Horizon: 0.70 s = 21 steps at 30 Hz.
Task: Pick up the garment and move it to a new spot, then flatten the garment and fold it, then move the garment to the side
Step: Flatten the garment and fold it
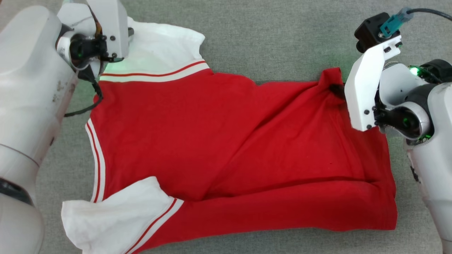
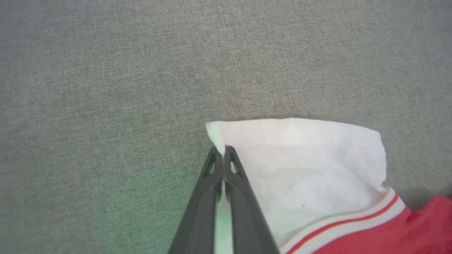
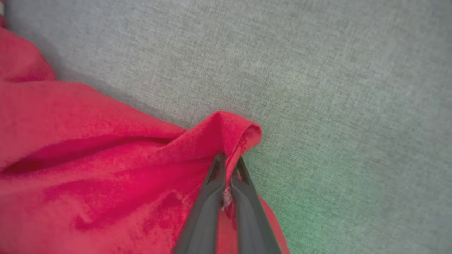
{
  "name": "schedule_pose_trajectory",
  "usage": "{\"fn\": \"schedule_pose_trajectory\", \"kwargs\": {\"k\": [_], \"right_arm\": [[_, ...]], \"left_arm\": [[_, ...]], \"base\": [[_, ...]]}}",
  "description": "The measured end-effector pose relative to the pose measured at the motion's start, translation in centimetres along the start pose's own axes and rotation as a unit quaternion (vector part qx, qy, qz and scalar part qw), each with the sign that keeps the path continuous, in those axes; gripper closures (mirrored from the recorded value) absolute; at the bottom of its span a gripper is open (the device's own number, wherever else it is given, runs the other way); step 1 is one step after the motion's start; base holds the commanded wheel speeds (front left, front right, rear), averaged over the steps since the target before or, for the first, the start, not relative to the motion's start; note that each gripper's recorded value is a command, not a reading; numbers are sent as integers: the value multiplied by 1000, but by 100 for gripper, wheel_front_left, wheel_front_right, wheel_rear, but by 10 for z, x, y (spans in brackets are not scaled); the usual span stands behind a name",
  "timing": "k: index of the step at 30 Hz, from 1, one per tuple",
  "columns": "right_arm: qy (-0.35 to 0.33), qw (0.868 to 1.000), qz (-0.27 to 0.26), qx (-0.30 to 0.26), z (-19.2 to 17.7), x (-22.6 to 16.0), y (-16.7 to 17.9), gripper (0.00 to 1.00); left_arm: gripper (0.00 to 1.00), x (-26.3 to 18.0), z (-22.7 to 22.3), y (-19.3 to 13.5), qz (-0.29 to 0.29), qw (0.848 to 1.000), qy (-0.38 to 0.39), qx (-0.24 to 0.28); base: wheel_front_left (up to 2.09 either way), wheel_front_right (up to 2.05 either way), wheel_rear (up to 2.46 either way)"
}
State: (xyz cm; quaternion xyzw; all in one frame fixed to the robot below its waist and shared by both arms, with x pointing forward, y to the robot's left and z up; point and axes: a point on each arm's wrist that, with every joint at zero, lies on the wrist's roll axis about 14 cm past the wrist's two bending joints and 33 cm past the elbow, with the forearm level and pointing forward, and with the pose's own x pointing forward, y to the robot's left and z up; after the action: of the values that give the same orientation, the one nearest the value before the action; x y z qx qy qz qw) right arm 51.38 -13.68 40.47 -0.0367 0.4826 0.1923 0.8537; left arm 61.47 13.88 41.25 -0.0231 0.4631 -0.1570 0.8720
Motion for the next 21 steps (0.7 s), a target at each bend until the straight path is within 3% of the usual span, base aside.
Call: {"fn": "schedule_pose_trajectory", "kwargs": {"k": [5,15,21], "right_arm": [[2,1000,0,0,6,-2,-2,100],[-79,997,5,-19,37,-21,0,100],[-116,992,13,-39,35,-39,6,100]], "left_arm": [[100,-7,6,1,-1,1000,-16,0],[100,-47,34,7,3,996,-86,-6],[100,-79,37,8,3,993,-117,2]], "base": [[0,0,0],[0,0,0],[0,0,0]]}}
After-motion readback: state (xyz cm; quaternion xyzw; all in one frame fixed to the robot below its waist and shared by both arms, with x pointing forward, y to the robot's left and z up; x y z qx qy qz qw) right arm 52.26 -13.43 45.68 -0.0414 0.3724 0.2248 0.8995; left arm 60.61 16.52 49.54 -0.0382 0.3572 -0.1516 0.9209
